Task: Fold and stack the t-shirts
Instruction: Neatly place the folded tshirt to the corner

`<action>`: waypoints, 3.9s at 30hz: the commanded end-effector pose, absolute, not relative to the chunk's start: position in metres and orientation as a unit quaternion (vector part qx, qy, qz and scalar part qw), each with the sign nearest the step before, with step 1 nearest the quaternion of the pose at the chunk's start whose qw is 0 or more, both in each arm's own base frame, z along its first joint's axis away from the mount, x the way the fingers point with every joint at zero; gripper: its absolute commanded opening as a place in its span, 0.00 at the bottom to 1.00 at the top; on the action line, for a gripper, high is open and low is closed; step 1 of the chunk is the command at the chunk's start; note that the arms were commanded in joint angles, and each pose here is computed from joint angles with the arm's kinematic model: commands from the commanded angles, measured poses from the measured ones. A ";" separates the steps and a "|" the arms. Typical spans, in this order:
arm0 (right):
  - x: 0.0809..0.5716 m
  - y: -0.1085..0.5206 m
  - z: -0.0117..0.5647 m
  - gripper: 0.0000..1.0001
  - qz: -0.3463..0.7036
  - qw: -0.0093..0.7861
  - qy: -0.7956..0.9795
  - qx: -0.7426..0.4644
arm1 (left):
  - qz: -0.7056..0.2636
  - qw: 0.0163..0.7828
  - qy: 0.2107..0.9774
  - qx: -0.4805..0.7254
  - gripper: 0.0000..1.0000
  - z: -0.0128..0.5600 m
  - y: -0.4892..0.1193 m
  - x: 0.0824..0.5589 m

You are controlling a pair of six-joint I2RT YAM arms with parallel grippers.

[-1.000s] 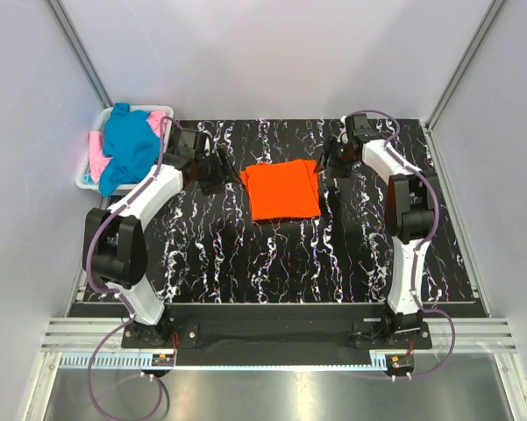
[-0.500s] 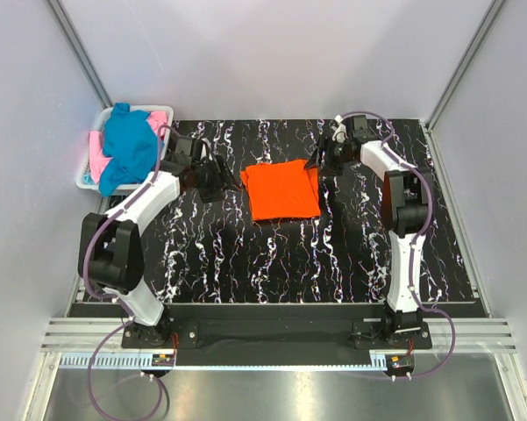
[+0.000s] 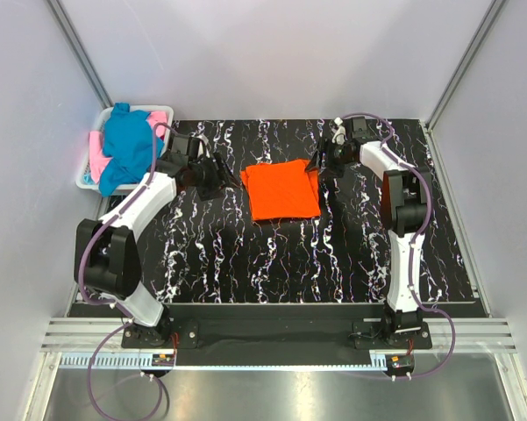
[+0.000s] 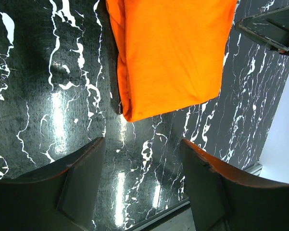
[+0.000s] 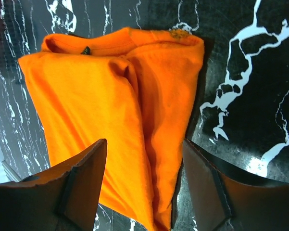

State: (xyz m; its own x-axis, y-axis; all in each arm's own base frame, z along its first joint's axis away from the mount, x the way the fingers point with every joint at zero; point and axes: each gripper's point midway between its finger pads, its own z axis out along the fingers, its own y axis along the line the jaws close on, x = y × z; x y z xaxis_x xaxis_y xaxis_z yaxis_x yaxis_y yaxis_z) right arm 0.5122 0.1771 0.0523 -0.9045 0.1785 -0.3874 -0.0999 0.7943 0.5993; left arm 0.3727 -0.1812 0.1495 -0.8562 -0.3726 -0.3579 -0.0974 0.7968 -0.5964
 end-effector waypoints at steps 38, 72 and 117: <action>0.468 0.219 0.030 0.22 0.370 0.103 0.923 -0.030 | -0.288 0.286 0.905 -0.130 0.68 0.189 -0.158 0.367; 0.625 -0.028 0.080 0.00 -0.121 0.346 0.925 0.097 | -0.281 0.293 0.905 -0.130 0.69 0.200 -0.139 0.327; 0.650 -0.274 0.090 0.24 -0.397 0.456 0.762 0.230 | -0.269 0.254 0.922 -0.112 0.69 0.170 -0.146 0.341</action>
